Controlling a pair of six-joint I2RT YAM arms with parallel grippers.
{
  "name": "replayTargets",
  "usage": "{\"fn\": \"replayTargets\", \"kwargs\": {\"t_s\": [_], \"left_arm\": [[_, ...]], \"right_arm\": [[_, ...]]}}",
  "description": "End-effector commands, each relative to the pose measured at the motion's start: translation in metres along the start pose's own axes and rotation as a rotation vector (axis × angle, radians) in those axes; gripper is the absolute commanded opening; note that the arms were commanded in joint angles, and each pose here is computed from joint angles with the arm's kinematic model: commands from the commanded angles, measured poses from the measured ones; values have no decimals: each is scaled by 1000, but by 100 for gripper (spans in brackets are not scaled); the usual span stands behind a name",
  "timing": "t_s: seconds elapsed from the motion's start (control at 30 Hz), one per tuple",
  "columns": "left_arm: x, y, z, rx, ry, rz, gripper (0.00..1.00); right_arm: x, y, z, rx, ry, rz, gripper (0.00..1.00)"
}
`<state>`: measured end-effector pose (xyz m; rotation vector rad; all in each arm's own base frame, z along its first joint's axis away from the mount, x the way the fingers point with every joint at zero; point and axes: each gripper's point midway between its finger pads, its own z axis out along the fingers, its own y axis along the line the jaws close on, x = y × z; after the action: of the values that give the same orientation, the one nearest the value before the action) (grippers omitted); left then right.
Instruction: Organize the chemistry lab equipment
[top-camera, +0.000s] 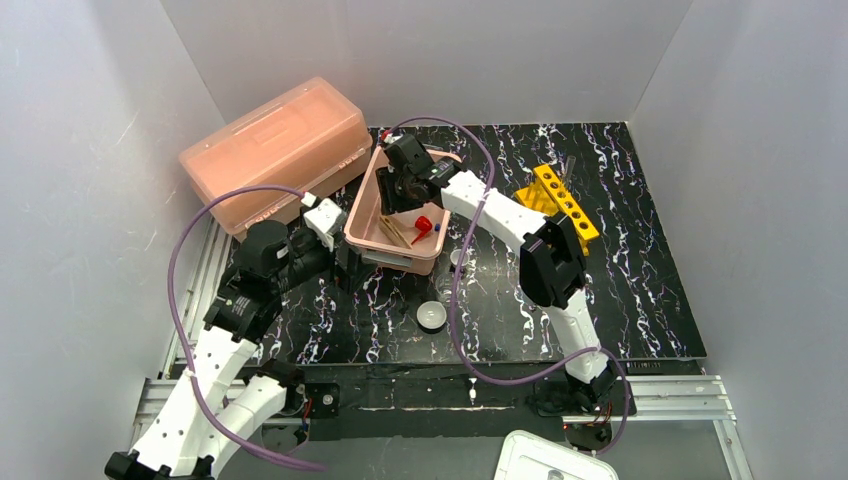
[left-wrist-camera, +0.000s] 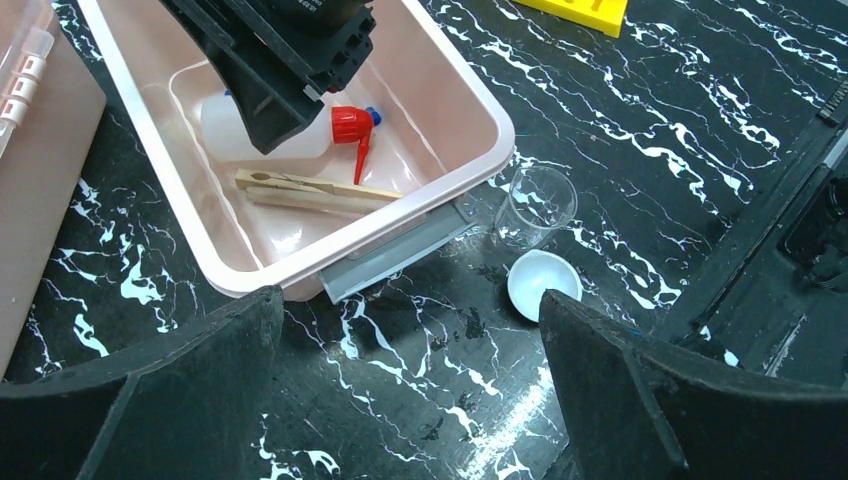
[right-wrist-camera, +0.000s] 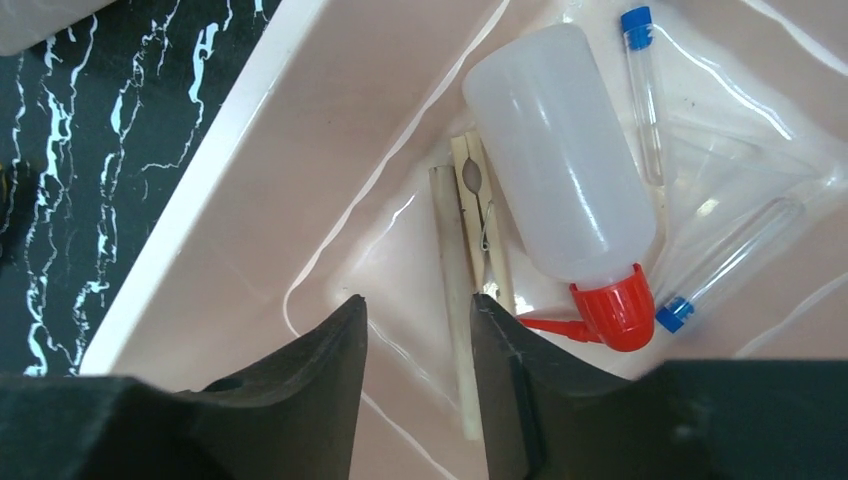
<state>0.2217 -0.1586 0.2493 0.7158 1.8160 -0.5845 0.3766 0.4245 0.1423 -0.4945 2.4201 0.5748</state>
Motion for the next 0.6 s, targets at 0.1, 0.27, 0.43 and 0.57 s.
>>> {"fn": "replayTargets", "kwargs": {"t_s": [0.1,0.27,0.43,0.57], "left_arm": [[-4,0,-2,-2,14,-34,99],[7,2,-3,-13,68,-45,99],[11,6,-6,-37,75,-20,99],[15,1,-7,-10,86,-25,99]], "right_arm": [[-60,10,-96,3,-194,-27,58],[-33,-13,-168,44,-257,-26,59],[51,-62,-190,144,-171,13,58],[109,-90,-182,183,-101,105,54]]}}
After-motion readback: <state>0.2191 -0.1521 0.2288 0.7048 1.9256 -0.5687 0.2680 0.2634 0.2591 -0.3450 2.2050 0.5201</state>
